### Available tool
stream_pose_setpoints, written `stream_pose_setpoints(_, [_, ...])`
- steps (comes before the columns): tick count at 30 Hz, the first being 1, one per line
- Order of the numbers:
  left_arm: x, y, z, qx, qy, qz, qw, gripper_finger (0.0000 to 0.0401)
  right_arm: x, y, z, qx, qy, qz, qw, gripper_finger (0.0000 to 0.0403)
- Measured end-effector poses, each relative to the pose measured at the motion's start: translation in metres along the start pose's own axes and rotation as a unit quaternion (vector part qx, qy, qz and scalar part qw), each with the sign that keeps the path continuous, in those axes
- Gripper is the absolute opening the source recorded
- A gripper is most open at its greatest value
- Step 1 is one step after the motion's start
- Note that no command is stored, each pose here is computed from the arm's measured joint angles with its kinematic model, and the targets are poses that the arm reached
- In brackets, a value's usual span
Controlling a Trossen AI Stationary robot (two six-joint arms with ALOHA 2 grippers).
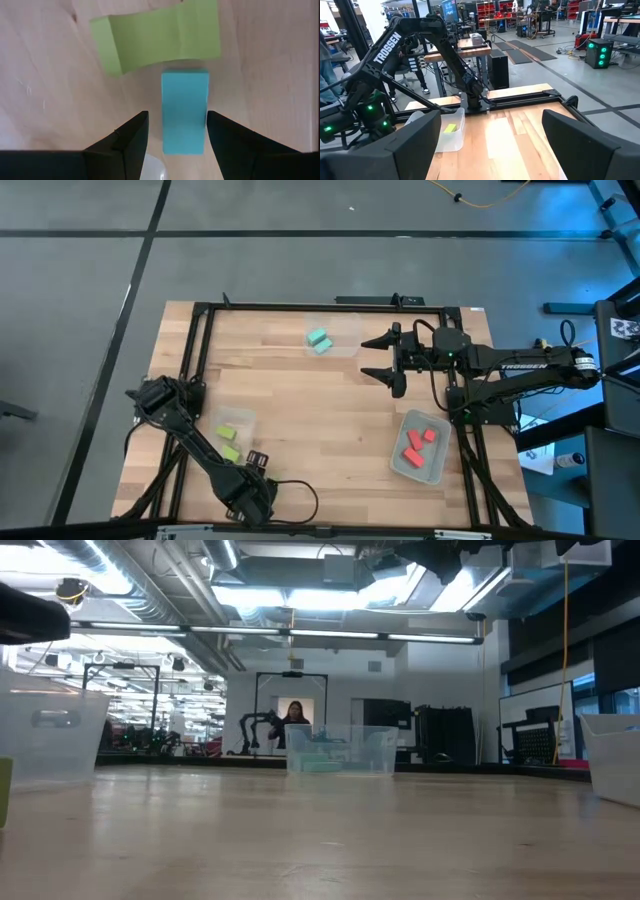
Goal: Sort & place blocks by color
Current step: Put the blue block into the top transparent bin
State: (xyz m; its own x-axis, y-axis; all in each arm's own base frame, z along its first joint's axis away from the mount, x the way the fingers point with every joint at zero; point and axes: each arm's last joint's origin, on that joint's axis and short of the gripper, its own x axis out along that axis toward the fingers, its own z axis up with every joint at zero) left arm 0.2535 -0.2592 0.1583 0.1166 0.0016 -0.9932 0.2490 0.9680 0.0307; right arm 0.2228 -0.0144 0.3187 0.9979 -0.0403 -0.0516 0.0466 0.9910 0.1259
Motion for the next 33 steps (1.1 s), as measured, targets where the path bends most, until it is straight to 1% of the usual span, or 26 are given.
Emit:
stream_pose_setpoints(9, [0.004,-0.002,0.003,0.002,-0.015,-0.004,1.0,0.0194,0.0,0.0,0.0,0.0,0.0,0.0,1.0,0.0351])
stream_pose_setpoints(15, [0.016,-0.004,0.003,0.016,0.009,-0.018,1.0,0.0194,0.0,0.0,0.0,0.0,-0.001,0.0,1.0,0.0351])
stream_pose_setpoints(23, [0.018,-0.002,0.004,0.003,0.003,-0.004,1.0,0.0191,0.0,0.0,0.0,0.001,-0.001,0.0,1.0,0.0351])
stream_pose_setpoints(26, [0.018,-0.003,0.004,0.002,0.002,-0.003,1.0,0.0168,0.0,0.0,0.0,0.001,-0.001,0.0,1.0,0.0351])
stream_pose_setpoints(30, [0.014,-0.002,0.004,0.001,-0.003,-0.006,1.0,0.0118,0.0,0.0,0.0,0.001,-0.001,0.0,1.0,0.0351])
stream_pose_setpoints(33, [0.009,-0.001,0.004,-0.003,-0.015,-0.003,1.0,0.0115,0.0,0.0,0.0,0.001,-0.001,0.0,1.0,0.0351])
